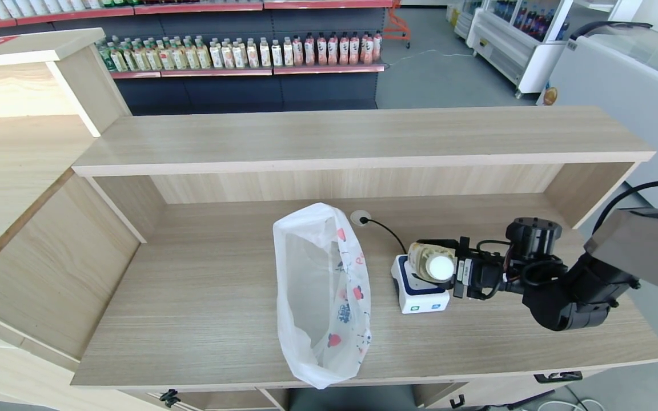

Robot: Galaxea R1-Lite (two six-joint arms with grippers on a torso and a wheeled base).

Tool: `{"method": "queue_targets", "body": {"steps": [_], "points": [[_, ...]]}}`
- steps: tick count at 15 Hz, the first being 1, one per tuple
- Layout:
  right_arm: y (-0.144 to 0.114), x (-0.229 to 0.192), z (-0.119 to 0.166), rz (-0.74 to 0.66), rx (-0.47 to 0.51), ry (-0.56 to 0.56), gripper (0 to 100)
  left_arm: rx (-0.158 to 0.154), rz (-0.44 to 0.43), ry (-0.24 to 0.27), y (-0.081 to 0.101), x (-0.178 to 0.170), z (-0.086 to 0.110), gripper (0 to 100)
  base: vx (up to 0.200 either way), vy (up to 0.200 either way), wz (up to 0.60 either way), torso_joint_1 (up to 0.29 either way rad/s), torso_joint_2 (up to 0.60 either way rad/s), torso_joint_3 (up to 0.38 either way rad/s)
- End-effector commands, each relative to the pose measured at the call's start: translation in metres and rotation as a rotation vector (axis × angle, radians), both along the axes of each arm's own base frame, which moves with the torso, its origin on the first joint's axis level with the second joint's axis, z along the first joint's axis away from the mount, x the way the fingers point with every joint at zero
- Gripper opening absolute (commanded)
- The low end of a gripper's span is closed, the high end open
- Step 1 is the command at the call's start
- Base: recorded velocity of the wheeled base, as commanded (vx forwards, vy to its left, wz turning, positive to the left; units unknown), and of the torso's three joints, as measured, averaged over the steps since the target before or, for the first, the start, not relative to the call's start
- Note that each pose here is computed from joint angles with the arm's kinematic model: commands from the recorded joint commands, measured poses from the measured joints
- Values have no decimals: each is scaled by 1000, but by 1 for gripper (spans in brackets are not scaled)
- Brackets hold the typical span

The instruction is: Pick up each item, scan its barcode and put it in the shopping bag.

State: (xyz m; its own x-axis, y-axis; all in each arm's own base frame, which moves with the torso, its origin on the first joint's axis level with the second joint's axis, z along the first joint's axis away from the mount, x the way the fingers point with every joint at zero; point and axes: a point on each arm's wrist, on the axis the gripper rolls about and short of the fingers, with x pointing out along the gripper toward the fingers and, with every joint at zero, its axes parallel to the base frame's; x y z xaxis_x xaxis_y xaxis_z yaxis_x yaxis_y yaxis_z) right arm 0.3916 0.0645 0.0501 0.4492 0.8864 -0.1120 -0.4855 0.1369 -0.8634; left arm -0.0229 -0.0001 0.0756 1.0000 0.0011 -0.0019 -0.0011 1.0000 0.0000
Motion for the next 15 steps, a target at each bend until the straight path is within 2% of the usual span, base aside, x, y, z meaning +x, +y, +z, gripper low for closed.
{"method": "queue_targets", "body": {"steps": [1,3,4,6,9,11,12,15], "points": [[-18,-16,26,-48,39,34,0,0,0,0,0,0,0,100,0,0,0,0,0,0],[-28,-34,60,-83,117,92,0,-2,0,0,0,0,0,100,0,0,0,0,0,0],[-25,-47,95,-87,195,114,0,-2,0,0,0,0,0,100,0,0,0,0,0,0],[-4,-76,131,-160,306,165,0,0,0,0,0,0,0,100,0,0,0,0,0,0],[26,-113,135,-381,577,414,0,0,0,0,0,0,0,100,0,0,0,0,0,0],[53,-125,135,-519,860,600,0,0,0,0,0,0,0,100,0,0,0,0,0,0],[60,-127,132,-560,925,646,0,-2,0,0,0,0,0,100,0,0,0,0,0,0],[61,-129,117,-600,942,734,0,0,0,0,0,0,0,100,0,0,0,0,0,0]]}}
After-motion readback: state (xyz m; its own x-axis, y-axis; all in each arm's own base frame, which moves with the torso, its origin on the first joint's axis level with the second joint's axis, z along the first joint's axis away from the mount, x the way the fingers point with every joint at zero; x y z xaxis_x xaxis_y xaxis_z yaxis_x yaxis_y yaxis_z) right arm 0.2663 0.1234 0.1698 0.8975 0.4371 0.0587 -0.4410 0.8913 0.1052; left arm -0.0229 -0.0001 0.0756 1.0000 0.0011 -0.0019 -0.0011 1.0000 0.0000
